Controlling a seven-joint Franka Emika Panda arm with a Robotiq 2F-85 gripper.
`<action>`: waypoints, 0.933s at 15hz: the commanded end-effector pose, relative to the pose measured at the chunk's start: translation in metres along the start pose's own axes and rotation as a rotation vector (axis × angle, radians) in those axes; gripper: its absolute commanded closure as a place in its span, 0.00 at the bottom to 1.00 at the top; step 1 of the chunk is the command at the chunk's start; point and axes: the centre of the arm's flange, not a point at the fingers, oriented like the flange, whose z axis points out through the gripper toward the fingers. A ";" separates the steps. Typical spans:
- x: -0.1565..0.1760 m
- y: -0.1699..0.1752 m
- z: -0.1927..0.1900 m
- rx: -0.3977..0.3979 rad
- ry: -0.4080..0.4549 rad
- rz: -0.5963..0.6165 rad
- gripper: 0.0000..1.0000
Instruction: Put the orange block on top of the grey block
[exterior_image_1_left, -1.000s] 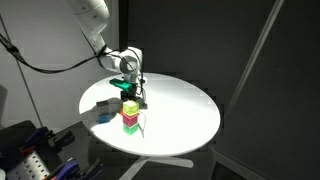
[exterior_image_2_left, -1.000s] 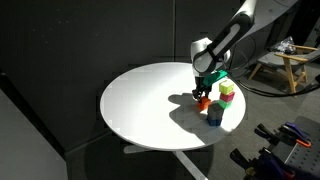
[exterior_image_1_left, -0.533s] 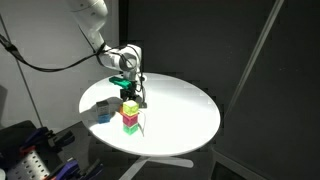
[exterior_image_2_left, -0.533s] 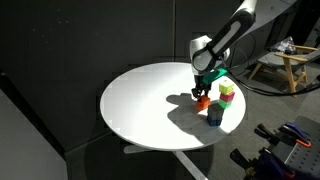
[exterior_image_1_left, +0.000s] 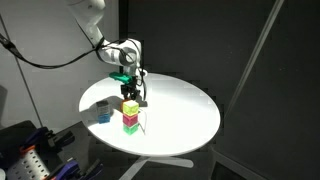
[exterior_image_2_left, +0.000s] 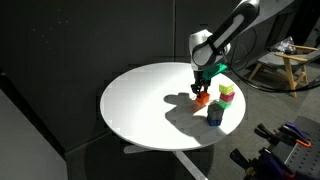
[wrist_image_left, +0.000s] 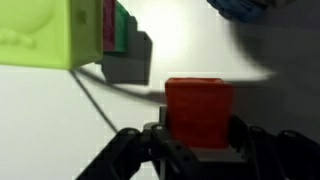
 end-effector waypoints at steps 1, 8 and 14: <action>-0.009 0.002 -0.020 -0.027 0.012 -0.011 0.70; -0.017 0.000 -0.042 -0.002 0.044 -0.035 0.70; -0.028 -0.005 -0.063 0.006 0.073 -0.063 0.70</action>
